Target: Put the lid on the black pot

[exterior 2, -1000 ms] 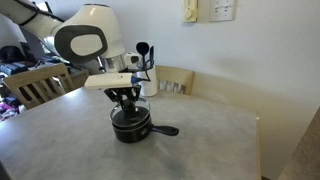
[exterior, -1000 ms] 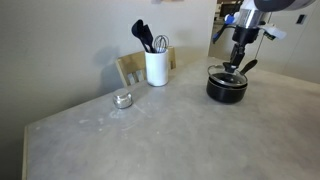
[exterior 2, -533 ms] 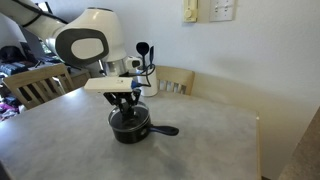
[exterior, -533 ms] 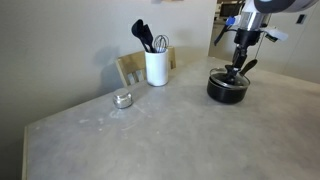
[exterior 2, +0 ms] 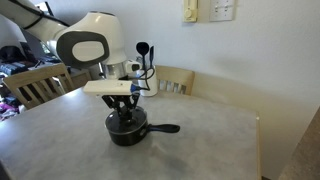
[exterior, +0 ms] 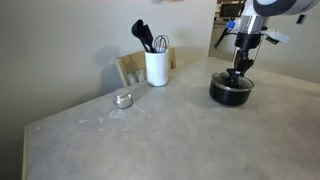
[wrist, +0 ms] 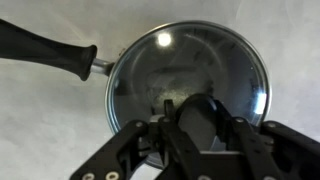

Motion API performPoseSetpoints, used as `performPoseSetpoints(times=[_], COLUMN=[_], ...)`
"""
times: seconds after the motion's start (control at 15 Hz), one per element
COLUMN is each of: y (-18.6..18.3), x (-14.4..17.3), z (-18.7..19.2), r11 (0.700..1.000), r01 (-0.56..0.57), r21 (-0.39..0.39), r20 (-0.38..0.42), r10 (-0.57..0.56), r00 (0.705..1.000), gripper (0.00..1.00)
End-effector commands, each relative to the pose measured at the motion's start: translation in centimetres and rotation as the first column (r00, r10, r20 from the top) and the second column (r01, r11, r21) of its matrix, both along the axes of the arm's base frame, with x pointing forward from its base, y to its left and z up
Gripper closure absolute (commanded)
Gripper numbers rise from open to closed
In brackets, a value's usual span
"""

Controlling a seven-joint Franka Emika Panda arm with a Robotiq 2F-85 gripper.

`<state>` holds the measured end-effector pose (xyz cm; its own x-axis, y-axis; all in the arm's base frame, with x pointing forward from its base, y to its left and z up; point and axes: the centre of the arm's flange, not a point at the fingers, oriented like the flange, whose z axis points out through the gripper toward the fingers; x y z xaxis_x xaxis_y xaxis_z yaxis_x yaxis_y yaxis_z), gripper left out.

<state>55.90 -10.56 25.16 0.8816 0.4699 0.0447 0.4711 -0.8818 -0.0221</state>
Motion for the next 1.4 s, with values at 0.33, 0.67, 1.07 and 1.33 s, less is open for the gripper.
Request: performPoseSetpoints(times=[0.33, 0.67, 1.07, 1.33], y=[2.1, 4.9, 12.7, 15.6], x=[0.4, 1.8, 6.6, 6.4], z=[-1.0, 2.0, 7.4, 8.9], r11=[0.989, 0.989, 0.948, 0.921], r01=[-0.126, -0.090, 0.268, 0.361], r21=[-0.083, -0.114, -0.170, -0.146], r20=[-0.058, -0.018, 0.013, 0.040], r10=[0.121, 0.088, -0.270, -0.359], r00=[0.991, 0.996, 0.963, 0.932], gripper=[0.58, 0.18, 0.00, 0.00])
